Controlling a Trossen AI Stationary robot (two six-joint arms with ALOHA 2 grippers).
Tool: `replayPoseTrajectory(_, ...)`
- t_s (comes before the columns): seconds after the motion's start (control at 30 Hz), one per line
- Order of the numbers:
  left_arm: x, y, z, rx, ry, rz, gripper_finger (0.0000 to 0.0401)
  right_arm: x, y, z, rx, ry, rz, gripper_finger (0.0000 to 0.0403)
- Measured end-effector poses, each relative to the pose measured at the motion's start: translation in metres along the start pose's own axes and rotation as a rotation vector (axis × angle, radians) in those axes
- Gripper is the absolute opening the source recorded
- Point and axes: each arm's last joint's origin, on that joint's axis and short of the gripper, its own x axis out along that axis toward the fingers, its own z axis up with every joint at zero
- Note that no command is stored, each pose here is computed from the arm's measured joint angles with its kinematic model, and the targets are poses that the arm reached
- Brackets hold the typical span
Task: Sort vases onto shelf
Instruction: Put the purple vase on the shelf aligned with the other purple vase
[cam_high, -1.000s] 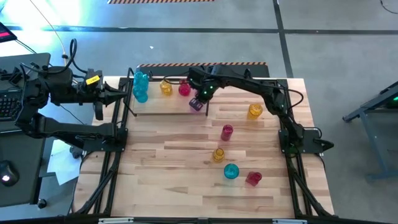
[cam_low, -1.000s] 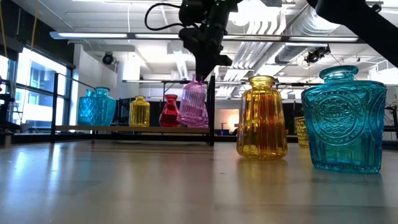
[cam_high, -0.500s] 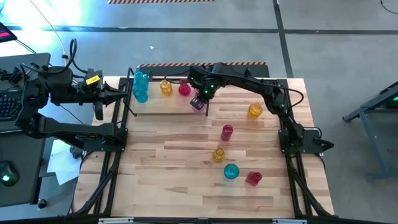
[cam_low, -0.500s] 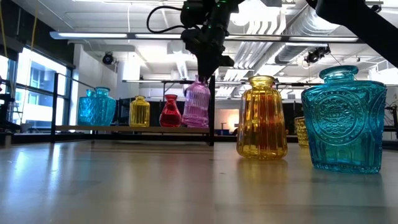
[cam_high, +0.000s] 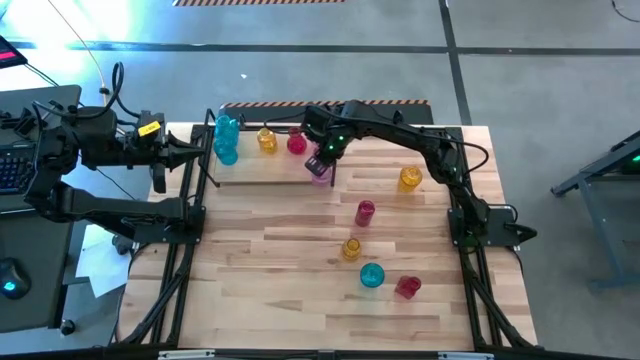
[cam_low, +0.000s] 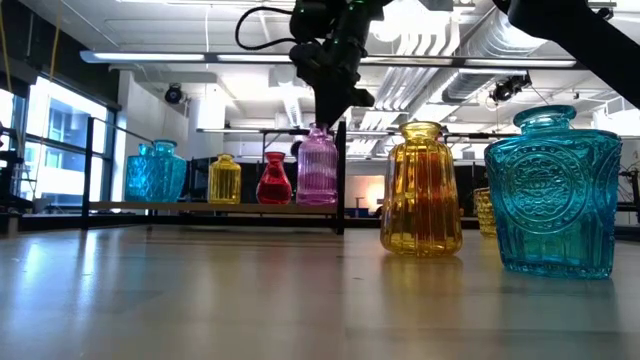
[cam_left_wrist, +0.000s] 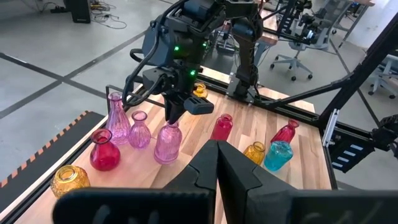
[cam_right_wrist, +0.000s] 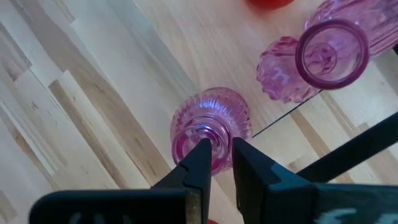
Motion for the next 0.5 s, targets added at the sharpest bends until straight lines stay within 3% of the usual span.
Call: replayPoseTrajectory(0.5, 0.0000, 0.0000, 0.0000, 0.000, 0.000, 0.000, 0.0000, -0.0001, -0.0015, 0.0030, 0.007, -0.039, -0.040, 0.0044)
